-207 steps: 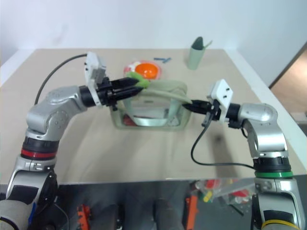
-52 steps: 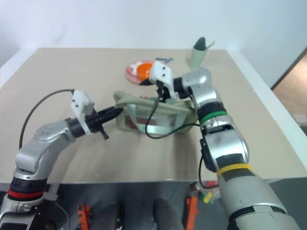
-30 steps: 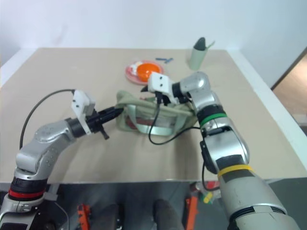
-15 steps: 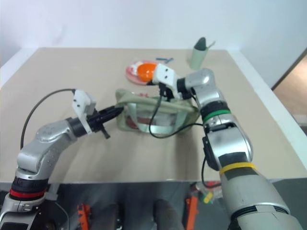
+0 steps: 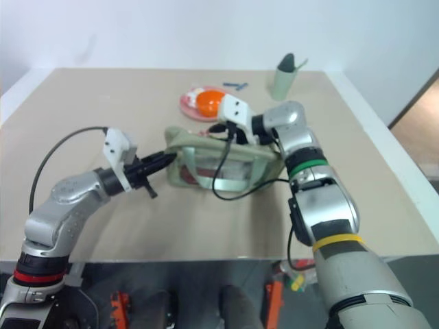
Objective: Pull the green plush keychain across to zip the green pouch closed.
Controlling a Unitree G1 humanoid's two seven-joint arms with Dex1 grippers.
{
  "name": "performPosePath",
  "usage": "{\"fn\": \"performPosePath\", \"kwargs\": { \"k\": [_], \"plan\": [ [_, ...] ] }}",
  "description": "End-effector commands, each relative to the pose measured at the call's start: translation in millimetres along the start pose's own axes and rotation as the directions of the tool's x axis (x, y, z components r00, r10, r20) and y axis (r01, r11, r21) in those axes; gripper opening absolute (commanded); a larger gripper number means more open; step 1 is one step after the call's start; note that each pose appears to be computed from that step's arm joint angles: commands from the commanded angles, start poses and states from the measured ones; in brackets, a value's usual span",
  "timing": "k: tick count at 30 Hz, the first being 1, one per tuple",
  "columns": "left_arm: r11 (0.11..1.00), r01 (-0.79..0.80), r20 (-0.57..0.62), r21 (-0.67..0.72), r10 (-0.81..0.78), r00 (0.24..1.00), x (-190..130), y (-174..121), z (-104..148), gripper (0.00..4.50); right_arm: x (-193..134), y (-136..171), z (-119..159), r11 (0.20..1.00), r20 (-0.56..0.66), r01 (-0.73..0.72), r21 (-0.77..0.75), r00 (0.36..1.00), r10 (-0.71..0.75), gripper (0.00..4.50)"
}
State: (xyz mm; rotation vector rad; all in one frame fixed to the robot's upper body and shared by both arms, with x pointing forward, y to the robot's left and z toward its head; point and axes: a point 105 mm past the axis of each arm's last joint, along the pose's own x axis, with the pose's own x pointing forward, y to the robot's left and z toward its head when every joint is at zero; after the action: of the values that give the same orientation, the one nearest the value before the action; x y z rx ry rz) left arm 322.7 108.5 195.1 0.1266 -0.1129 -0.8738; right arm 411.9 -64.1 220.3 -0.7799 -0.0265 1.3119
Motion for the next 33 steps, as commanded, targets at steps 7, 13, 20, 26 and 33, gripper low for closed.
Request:
{"fn": "performPosePath", "kwargs": {
  "k": [7,13,20,26,33],
  "plan": [
    [0.999,0.020,0.017,0.029,-0.020,1.000,4.0,-4.0,6.4,0.00,-5.5,-5.7,13.6,0.998,0.030,0.014,-0.058,0.999,-0.012,0.02],
    [1.000,-0.006,0.042,-0.011,0.007,0.999,5.9,-1.3,10.2,0.00,-28.0,-31.0,42.5,0.985,0.108,0.138,-0.101,0.986,-0.128,0.02],
    [0.999,-0.015,0.056,-0.047,0.018,0.998,10.3,-0.5,13.0,0.00,-49.4,-45.9,59.8,0.957,0.142,0.238,-0.166,0.966,-0.216,0.02],
    [0.993,-0.066,0.074,-0.094,0.073,0.995,15.4,8.0,18.2,0.00,-64.2,-54.3,67.4,0.908,0.152,0.334,-0.252,0.941,-0.303,0.02],
    [0.986,-0.128,0.084,-0.103,0.137,0.987,20.7,13.0,22.7,0.00,-98.2,-71.5,64.2,0.786,0.151,0.525,-0.326,0.850,-0.505,0.02]
  ]
}}
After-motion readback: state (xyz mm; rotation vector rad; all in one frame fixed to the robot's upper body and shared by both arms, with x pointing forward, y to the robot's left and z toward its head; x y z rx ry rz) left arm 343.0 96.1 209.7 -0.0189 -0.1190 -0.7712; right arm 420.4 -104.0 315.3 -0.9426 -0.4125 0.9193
